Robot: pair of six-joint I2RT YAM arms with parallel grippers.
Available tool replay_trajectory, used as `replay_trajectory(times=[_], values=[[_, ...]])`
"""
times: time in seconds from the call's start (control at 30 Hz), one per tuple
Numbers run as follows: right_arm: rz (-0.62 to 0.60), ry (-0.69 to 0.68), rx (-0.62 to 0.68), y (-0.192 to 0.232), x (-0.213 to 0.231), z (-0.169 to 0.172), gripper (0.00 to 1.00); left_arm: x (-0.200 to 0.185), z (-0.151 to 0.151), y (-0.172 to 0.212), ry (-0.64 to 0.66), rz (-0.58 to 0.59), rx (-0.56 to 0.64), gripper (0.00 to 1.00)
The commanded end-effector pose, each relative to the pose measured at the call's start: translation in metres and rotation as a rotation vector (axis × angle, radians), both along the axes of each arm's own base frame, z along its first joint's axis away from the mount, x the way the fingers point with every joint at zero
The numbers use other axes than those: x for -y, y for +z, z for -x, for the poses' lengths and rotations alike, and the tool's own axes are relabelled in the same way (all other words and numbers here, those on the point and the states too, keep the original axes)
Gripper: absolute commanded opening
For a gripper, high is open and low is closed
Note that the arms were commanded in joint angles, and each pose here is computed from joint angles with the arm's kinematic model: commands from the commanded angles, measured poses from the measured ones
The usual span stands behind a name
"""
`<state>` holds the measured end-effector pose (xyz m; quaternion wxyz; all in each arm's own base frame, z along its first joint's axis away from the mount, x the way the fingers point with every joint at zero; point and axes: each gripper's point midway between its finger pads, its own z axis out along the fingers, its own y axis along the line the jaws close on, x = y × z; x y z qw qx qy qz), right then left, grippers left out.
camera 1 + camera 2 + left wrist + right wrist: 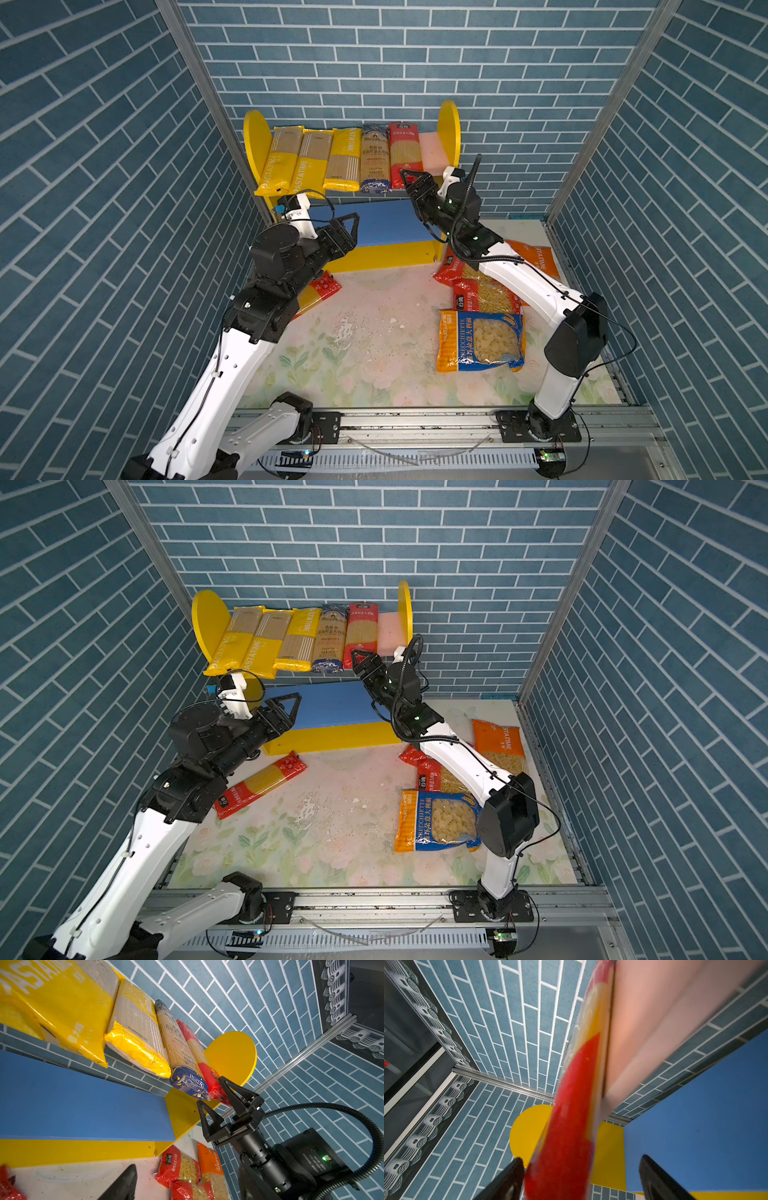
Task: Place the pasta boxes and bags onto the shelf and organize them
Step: 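Push the red pack beside the blue-and-clear pack with right gripper while left withdraws, then release the red pack and lower both grippers to the next red spaghetti pack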
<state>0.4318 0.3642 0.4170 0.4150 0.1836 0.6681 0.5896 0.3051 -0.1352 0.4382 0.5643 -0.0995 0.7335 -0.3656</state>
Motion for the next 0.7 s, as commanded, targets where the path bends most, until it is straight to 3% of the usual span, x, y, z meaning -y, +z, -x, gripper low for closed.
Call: replay_trajectory(times=[0.0, 0.23, 0.37, 0.53, 0.67], values=[[-0.056, 0.019, 0.098, 0.036, 0.019, 0.027, 0.89, -0.01, 0.01, -0.02, 0.022, -0.066, -0.02, 0.77], [0.026, 0.051, 0.147, 0.022, 0.037, 0.065, 0.88, -0.039, 0.019, -0.075, 0.132, -0.222, -0.119, 0.77], [0.106, 0.136, 0.118, -0.01, 0.027, 0.084, 0.85, -0.056, 0.021, -0.105, 0.203, -0.321, -0.17, 0.8], [0.291, 0.245, -0.017, -0.094, 0.0, 0.117, 0.8, -0.094, 0.017, -0.157, 0.31, -0.425, -0.306, 0.86], [0.42, 0.347, -0.127, -0.168, -0.028, 0.148, 0.76, -0.129, 0.005, -0.199, 0.348, -0.34, -0.444, 0.87]])
